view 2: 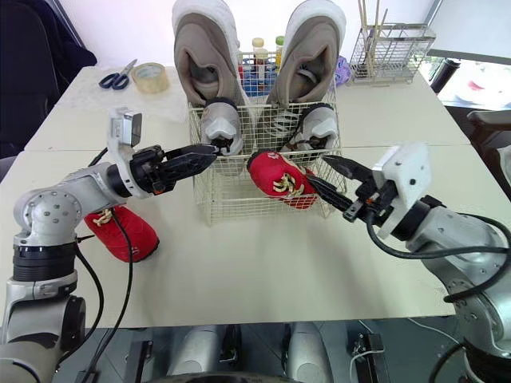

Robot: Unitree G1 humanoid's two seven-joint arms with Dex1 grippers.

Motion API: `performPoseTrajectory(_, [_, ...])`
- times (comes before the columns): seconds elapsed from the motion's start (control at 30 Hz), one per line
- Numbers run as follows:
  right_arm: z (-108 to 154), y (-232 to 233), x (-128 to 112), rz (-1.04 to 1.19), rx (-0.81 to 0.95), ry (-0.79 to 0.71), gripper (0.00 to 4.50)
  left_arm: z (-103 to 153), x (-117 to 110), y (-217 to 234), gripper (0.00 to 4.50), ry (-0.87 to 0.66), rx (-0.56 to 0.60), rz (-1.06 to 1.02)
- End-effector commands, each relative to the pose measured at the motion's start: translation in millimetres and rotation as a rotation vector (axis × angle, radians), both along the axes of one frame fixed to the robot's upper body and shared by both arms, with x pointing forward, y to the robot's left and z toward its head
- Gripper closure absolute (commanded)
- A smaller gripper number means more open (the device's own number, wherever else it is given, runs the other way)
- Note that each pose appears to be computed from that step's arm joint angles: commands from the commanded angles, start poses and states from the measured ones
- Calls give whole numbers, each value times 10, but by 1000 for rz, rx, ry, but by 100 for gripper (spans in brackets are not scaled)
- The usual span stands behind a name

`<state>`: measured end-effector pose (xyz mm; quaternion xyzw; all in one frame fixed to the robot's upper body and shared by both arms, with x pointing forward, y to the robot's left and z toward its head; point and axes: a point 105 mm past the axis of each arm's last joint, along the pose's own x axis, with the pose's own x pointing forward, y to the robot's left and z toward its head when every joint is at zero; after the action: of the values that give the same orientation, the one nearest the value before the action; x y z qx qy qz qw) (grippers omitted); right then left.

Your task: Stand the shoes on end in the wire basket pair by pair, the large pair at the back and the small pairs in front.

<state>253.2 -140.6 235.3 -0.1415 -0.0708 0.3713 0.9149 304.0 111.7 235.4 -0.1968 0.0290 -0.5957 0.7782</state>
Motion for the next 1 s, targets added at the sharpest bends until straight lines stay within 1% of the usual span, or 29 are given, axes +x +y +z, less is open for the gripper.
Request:
performPoseTrajectory(0.03, [43,81,-9,2,-29,-48,240,120,-49,-11,133,-49,-14,-7])
performPoseTrajectory(0.27, [-42,153,123,-15,-55,-56,240,130,-37,-5,133,-51,-21,8])
performPoseTrajectory(0.43, [-74,159,263,-65,-62,-62,240,133,-41,-8,133,-53,-24,16])
performPoseTrajectory(0.47, [-90,164,276,-68,-70,-59,291,133,-44,-9,133,-53,-25,17])
performPoseTrajectory(0.5, [-101,166,285,-72,-75,-56,322,134,-46,-9,133,-54,-25,19])
performPoseTrajectory(0.57, [-92,173,282,-84,-45,-49,417,134,-47,-11,133,-54,-28,22])
performPoseTrajectory(0.6, [-85,182,267,-86,-24,-44,447,133,-48,-12,133,-53,-30,23])
performPoseTrajectory(0.7, [-66,183,231,-108,39,-26,447,127,-47,-18,133,-52,-32,24])
performPoseTrajectory(0.83, [27,105,121,-220,189,-38,447,109,-34,-31,133,-40,-45,17])
performPoseTrajectory(0.97, [14,23,48,-330,303,-11,447,75,-5,-72,133,-28,-50,3])
performPoseTrajectory(1.0, [-37,5,17,-365,350,21,447,72,4,-96,133,-25,-55,-8])
